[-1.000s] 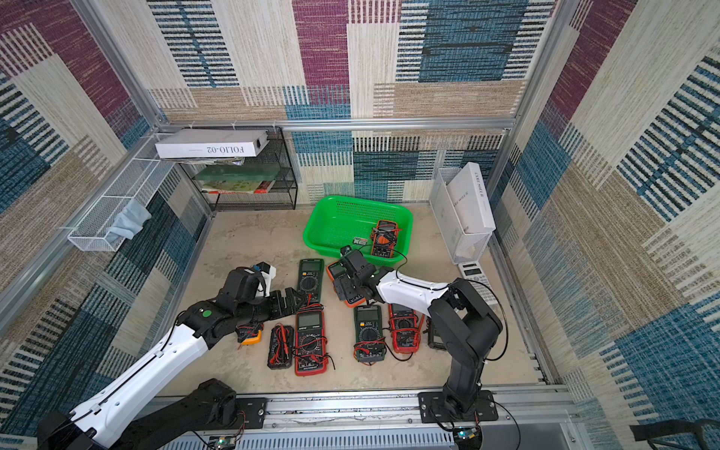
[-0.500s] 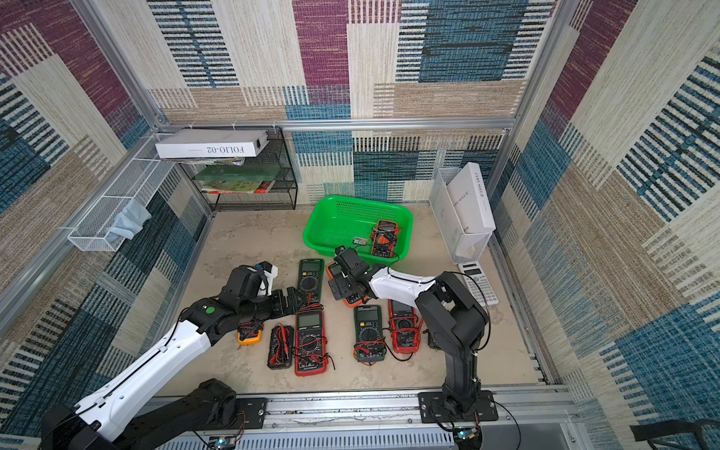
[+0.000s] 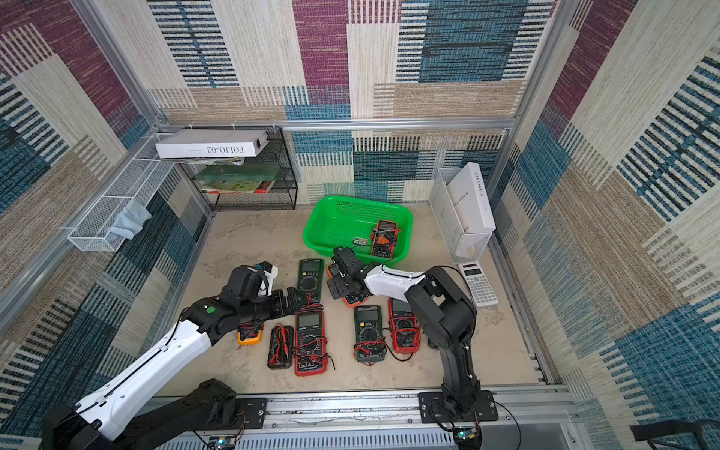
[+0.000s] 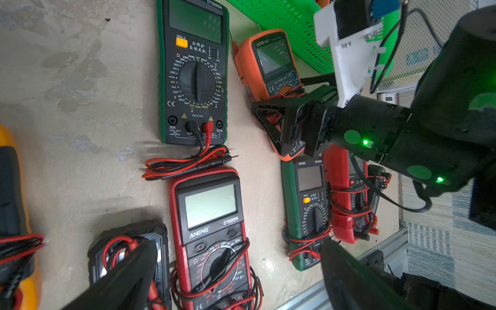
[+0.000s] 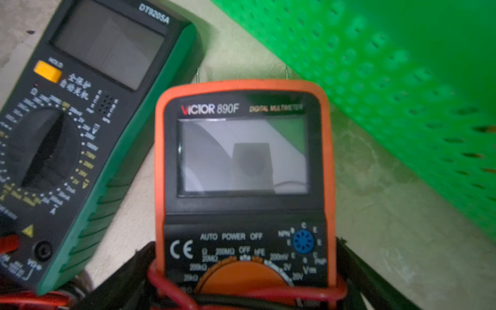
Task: Put the multimeter into the basket
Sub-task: Pick up the multimeter from the center of the board.
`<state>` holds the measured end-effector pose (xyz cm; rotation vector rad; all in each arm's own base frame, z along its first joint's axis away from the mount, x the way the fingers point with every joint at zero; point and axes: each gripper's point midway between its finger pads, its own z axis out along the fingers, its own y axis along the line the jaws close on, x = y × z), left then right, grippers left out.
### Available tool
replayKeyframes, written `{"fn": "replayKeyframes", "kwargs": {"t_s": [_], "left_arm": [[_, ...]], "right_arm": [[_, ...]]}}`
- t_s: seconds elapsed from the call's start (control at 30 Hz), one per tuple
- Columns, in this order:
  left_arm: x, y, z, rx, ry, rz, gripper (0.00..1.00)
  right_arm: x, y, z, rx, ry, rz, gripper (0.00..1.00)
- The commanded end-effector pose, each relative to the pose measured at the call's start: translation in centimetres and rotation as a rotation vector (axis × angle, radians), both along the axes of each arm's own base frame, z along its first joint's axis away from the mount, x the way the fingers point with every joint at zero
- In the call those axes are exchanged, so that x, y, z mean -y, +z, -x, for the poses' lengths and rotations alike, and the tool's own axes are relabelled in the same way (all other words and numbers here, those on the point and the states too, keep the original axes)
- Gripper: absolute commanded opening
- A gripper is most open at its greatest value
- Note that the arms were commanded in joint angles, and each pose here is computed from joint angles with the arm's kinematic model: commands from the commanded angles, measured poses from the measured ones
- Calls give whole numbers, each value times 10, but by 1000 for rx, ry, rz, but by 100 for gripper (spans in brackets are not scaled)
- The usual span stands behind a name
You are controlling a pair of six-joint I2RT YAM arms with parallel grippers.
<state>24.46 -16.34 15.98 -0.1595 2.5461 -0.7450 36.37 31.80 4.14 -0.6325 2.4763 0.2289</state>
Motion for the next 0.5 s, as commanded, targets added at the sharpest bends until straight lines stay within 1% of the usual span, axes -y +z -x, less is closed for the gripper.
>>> {"fn": "replayKeyframes", "kwargs": {"t_s": [0.0,0.23,0.3,0.47], "left_arm": [[3,6,-4,19,-5,11,100],[4,7,-6,20,1,24,100],[5,9,-7,24,3,28,100],[8,14,-11,30,7,39,100]], "right_arm": [[-1,-5,3,-28,-2,-2,94],[-1,-2,10,-34,2,-18,77],[-2,3,12,-30,2,-29,73],[-4,19,17,-10,3,-56,68]]}}
